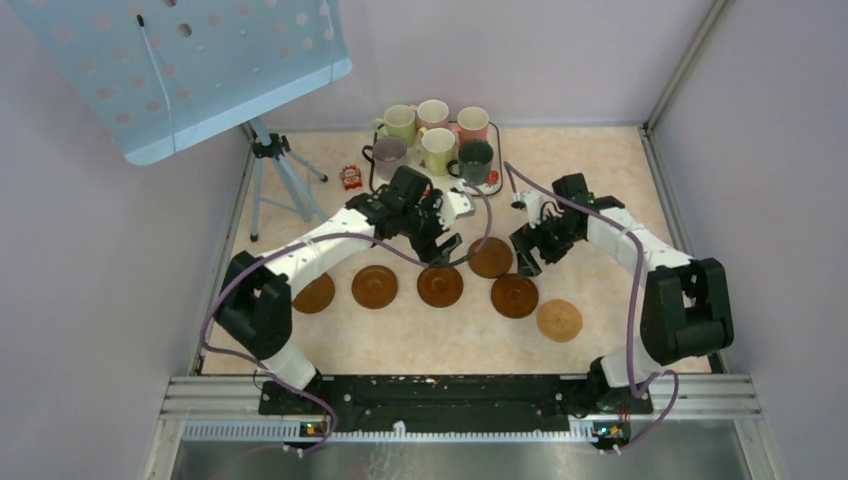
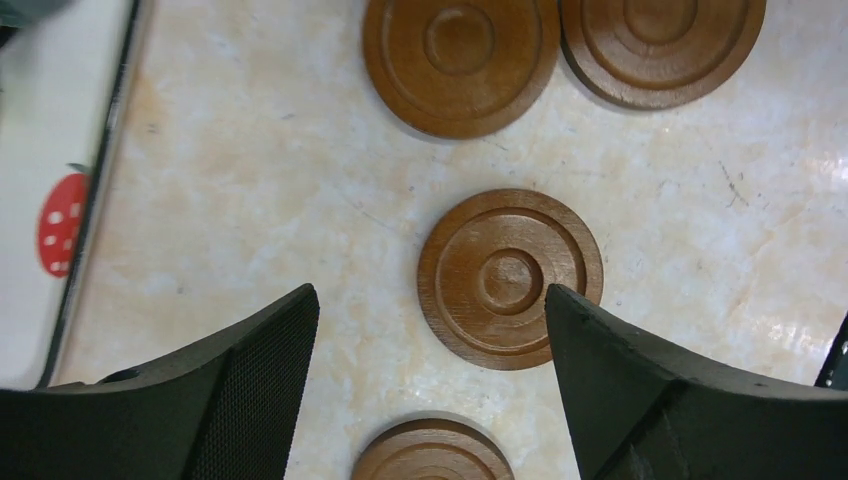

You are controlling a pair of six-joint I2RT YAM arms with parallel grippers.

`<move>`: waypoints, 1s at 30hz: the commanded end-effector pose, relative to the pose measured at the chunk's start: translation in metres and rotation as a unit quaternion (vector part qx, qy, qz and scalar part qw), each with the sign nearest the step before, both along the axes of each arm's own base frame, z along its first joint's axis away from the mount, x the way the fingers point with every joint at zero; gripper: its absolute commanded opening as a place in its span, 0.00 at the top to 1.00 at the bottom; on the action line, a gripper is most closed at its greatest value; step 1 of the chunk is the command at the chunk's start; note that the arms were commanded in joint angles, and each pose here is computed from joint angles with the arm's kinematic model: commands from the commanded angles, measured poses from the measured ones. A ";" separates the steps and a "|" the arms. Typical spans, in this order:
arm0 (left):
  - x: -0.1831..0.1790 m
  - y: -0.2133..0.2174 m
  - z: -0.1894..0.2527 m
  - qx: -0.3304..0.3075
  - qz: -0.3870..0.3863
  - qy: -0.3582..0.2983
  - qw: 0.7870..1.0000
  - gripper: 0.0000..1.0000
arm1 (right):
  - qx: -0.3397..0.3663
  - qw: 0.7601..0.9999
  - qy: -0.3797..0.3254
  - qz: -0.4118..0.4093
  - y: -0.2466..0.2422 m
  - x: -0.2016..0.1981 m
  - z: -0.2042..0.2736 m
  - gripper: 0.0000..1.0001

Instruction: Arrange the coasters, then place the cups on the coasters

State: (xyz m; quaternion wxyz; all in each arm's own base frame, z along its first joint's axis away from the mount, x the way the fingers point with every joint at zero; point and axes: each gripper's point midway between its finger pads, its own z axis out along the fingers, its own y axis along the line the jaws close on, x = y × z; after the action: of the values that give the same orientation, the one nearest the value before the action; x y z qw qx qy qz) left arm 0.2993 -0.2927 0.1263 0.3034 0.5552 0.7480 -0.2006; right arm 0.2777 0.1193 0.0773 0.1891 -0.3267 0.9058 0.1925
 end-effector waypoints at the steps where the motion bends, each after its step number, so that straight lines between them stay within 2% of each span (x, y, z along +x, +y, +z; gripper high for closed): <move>1: 0.005 0.003 0.043 -0.090 0.014 -0.018 0.996 0.11 | 0.003 0.998 -0.068 0.010 0.012 0.022 0.014 0.15; 13: 0.003 0.030 0.049 -0.079 0.035 -0.044 0.995 0.11 | -0.078 0.992 -0.046 0.085 0.013 -0.005 -0.032 0.17; 22: 0.006 0.032 0.047 -0.075 0.038 -0.052 0.995 0.09 | -0.178 0.983 -0.046 0.011 -0.028 0.000 -0.065 0.20; 25: 0.014 0.036 0.047 -0.068 0.046 -0.064 0.995 0.09 | -0.184 0.982 -0.005 -0.040 -0.064 0.002 -0.069 0.23; 30: 0.023 0.040 0.047 -0.069 0.050 -0.070 0.994 0.09 | -0.201 0.977 -0.004 -0.073 -0.123 0.013 -0.060 0.25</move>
State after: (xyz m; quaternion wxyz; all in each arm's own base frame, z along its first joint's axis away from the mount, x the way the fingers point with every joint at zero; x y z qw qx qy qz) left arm 0.3085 -0.2523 0.1555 0.3634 0.5073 0.7542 -0.2041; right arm 0.2880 0.0539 0.0201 0.1648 -0.3034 0.9370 0.0524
